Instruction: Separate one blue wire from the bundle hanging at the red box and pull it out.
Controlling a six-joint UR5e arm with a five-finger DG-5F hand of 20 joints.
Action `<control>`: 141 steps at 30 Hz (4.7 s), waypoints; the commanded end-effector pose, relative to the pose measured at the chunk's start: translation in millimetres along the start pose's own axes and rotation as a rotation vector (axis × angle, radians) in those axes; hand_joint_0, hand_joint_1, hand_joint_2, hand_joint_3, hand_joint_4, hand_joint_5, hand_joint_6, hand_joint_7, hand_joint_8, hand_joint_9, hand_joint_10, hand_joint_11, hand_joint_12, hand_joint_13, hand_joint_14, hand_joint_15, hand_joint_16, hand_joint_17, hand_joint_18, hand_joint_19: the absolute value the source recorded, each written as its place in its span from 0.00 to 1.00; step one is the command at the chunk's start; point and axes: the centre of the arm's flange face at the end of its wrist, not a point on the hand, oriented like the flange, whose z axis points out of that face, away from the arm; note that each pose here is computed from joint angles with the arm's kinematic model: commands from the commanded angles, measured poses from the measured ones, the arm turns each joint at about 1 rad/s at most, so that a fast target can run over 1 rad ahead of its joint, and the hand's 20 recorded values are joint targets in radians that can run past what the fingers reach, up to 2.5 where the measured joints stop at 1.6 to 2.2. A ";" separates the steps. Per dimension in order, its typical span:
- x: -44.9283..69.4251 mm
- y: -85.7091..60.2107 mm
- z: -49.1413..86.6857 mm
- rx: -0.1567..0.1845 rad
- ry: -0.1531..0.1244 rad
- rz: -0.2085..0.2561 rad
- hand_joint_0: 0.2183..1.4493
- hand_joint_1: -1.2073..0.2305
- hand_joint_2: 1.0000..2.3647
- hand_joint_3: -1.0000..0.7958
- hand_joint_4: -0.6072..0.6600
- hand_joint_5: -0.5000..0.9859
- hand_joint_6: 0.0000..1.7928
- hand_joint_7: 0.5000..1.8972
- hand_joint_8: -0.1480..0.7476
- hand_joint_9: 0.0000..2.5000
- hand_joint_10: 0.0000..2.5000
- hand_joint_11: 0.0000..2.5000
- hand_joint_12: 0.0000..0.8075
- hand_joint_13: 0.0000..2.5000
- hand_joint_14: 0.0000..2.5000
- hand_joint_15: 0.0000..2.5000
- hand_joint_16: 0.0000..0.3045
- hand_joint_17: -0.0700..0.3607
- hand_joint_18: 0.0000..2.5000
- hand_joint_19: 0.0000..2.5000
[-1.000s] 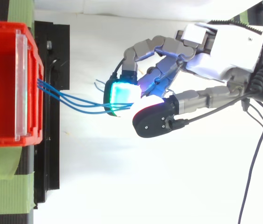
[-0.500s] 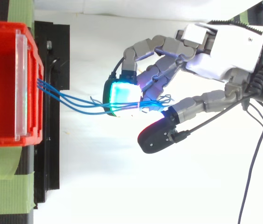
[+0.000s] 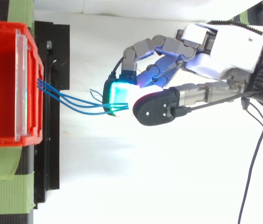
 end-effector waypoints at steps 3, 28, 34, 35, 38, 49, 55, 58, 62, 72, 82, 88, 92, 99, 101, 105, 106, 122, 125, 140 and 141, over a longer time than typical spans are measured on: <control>-0.1 -0.8 -0.6 0.003 0.001 -0.001 0.32 0.49 0.02 0.42 0.65 0.18 0.46 0.42 0.56 0.36 0.01 0.40 0.41 0.49 0.00 0.65 0.17 0.43 0.29 0.42; -0.1 -0.3 -0.3 0.003 0.001 -0.003 0.29 0.41 0.01 0.34 0.66 0.18 0.46 0.41 0.57 0.37 0.01 0.40 0.42 0.50 0.00 0.65 0.17 0.43 0.30 0.42; 0.0 -0.2 -0.1 0.001 0.000 -0.002 0.33 0.37 0.01 0.39 0.65 0.19 0.47 0.42 0.57 0.38 0.01 0.41 0.41 0.51 0.00 0.65 0.16 0.42 0.30 0.42; 0.0 -0.2 -0.1 0.001 0.000 -0.002 0.34 0.36 0.01 0.39 0.64 0.19 0.47 0.41 0.57 0.38 0.01 0.41 0.41 0.51 0.00 0.65 0.16 0.42 0.30 0.42; -0.1 -0.3 -0.3 0.003 0.001 -0.003 0.35 0.33 0.02 0.41 0.63 0.19 0.47 0.41 0.57 0.38 0.01 0.41 0.41 0.51 0.00 0.66 0.16 0.42 0.30 0.42; -0.1 -0.5 -0.4 0.004 0.001 0.000 0.43 0.26 0.02 0.49 0.61 0.18 0.47 0.41 0.54 0.37 0.01 0.41 0.40 0.50 0.00 0.67 0.15 0.41 0.29 0.41; 0.0 0.0 0.0 0.000 0.000 0.000 0.45 0.22 0.02 0.44 0.61 0.17 0.48 0.42 0.51 0.33 0.01 0.40 0.41 0.47 0.00 0.67 0.16 0.41 0.27 0.41; 0.0 -0.2 -0.1 0.001 0.000 -0.001 0.46 0.21 0.02 0.42 0.61 0.17 0.48 0.42 0.51 0.32 0.01 0.40 0.41 0.46 0.00 0.67 0.16 0.41 0.27 0.41; -0.1 -0.5 -0.4 0.004 0.001 -0.002 0.46 0.20 0.01 0.40 0.61 0.17 0.47 0.42 0.51 0.31 0.01 0.40 0.41 0.46 0.00 0.66 0.16 0.41 0.27 0.40; -0.1 -0.3 -0.3 0.003 0.001 -0.003 0.45 0.18 0.01 0.38 0.60 0.17 0.47 0.43 0.50 0.29 0.01 0.39 0.41 0.44 0.01 0.66 0.16 0.42 0.26 0.38; 0.0 0.0 0.0 0.000 0.000 -0.002 0.45 0.18 0.01 0.39 0.61 0.16 0.47 0.42 0.50 0.28 0.01 0.38 0.43 0.43 0.01 0.65 0.16 0.42 0.26 0.38; 0.0 0.0 0.0 0.000 0.000 -0.002 0.37 0.25 0.01 0.37 0.61 0.17 0.46 0.41 0.51 0.29 0.01 0.39 0.42 0.44 0.01 0.65 0.16 0.42 0.26 0.39; 0.0 0.0 0.0 0.000 0.000 -0.002 0.31 0.34 0.01 0.37 0.64 0.17 0.45 0.42 0.53 0.30 0.01 0.39 0.43 0.45 0.00 0.65 0.16 0.42 0.26 0.40; -0.2 -1.0 -0.7 0.004 0.001 -0.003 0.32 0.37 0.01 0.39 0.64 0.17 0.44 0.43 0.54 0.31 0.01 0.39 0.43 0.46 0.00 0.65 0.16 0.42 0.26 0.40; -0.1 -0.3 -0.3 0.003 0.001 -0.003 0.32 0.37 0.01 0.41 0.64 0.18 0.45 0.42 0.54 0.32 0.01 0.39 0.42 0.46 0.00 0.65 0.16 0.42 0.26 0.40; -0.1 -0.5 -0.4 0.004 0.001 -0.003 0.33 0.37 0.02 0.41 0.64 0.18 0.45 0.42 0.54 0.32 0.01 0.39 0.43 0.46 0.00 0.65 0.16 0.42 0.26 0.40; -0.1 -0.5 -0.4 0.004 0.001 -0.003 0.32 0.36 0.01 0.40 0.64 0.18 0.45 0.42 0.54 0.32 0.01 0.39 0.43 0.46 0.00 0.65 0.16 0.42 0.26 0.40; -0.1 -0.3 -0.3 0.003 0.001 -0.003 0.25 0.37 0.00 0.28 0.66 0.18 0.43 0.44 0.56 0.32 0.01 0.39 0.45 0.46 0.00 0.64 0.18 0.45 0.27 0.40; -0.1 -0.5 -0.4 0.004 0.001 -0.003 0.27 0.36 0.00 0.28 0.65 0.18 0.43 0.43 0.56 0.32 0.01 0.39 0.44 0.46 0.00 0.64 0.17 0.44 0.26 0.40; -0.2 -0.7 -0.7 0.007 0.001 -0.003 0.34 0.38 0.01 0.39 0.65 0.19 0.46 0.42 0.56 0.35 0.01 0.39 0.42 0.48 0.01 0.64 0.16 0.42 0.27 0.40; -0.2 -0.7 -0.7 0.007 0.001 -0.003 0.34 0.38 0.01 0.39 0.65 0.19 0.46 0.42 0.56 0.35 0.01 0.39 0.42 0.48 0.00 0.64 0.16 0.42 0.27 0.40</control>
